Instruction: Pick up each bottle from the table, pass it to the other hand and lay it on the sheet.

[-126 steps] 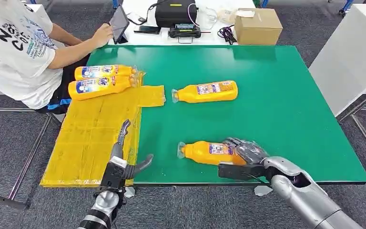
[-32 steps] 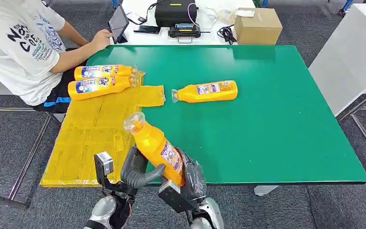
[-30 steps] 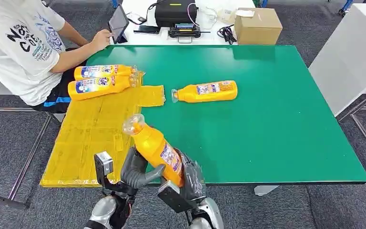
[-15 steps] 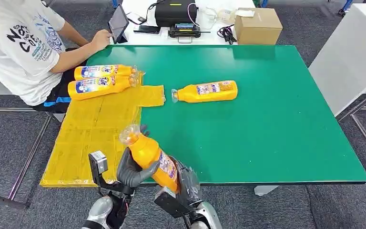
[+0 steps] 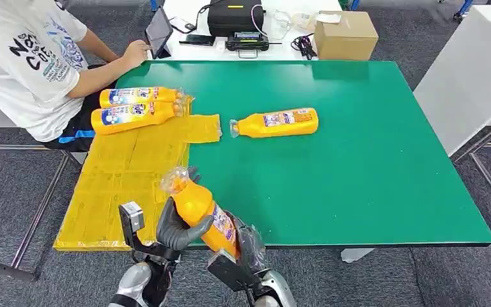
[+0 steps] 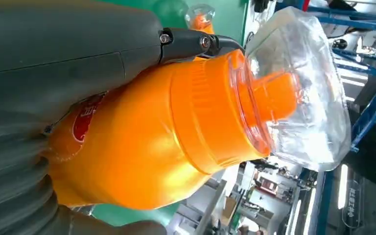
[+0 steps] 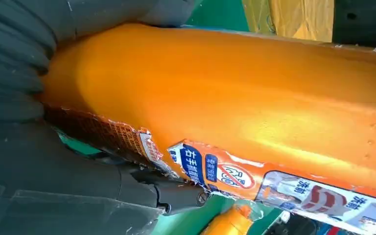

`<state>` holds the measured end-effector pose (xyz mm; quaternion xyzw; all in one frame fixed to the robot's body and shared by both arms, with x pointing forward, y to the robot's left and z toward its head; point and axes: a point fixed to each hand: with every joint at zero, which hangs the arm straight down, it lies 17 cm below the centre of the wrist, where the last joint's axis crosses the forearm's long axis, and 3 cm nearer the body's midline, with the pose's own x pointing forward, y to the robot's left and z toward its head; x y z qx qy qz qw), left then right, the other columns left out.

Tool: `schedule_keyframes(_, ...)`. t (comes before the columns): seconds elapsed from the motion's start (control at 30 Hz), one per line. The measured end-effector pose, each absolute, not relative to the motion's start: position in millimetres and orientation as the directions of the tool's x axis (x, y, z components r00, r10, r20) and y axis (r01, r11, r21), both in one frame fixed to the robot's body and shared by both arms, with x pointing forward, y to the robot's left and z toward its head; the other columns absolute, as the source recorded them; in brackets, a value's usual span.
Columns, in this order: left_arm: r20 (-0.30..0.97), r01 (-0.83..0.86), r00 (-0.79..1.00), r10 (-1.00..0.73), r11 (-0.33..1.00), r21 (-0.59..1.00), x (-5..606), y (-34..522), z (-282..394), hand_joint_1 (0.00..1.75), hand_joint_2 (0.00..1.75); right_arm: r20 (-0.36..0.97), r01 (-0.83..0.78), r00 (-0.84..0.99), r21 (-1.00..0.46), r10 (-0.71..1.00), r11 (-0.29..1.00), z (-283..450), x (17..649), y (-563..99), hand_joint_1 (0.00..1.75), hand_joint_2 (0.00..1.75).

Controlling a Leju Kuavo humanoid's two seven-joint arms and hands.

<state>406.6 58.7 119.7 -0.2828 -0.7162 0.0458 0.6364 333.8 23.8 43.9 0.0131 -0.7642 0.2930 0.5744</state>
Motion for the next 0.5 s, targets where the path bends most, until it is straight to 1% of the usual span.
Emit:
schedule_keyframes(0.27,0.886,0.368,-0.037,0.463,0.83,-0.419,405.5,58.4,121.4,1.75,1.75,0.886,-0.356,-0.339,-0.433,0.317,0.828,43.9,334.3,23.6,1.75,1.75)
schedule_keyframes(0.5,0.913,0.399,-0.08,0.4,0.852,-0.338,406.1,56.3,125.4,1.75,1.75,0.887,-0.362,-0.34,-0.431,0.313,0.827,45.4,335.2,25.5,1.75,1.75)
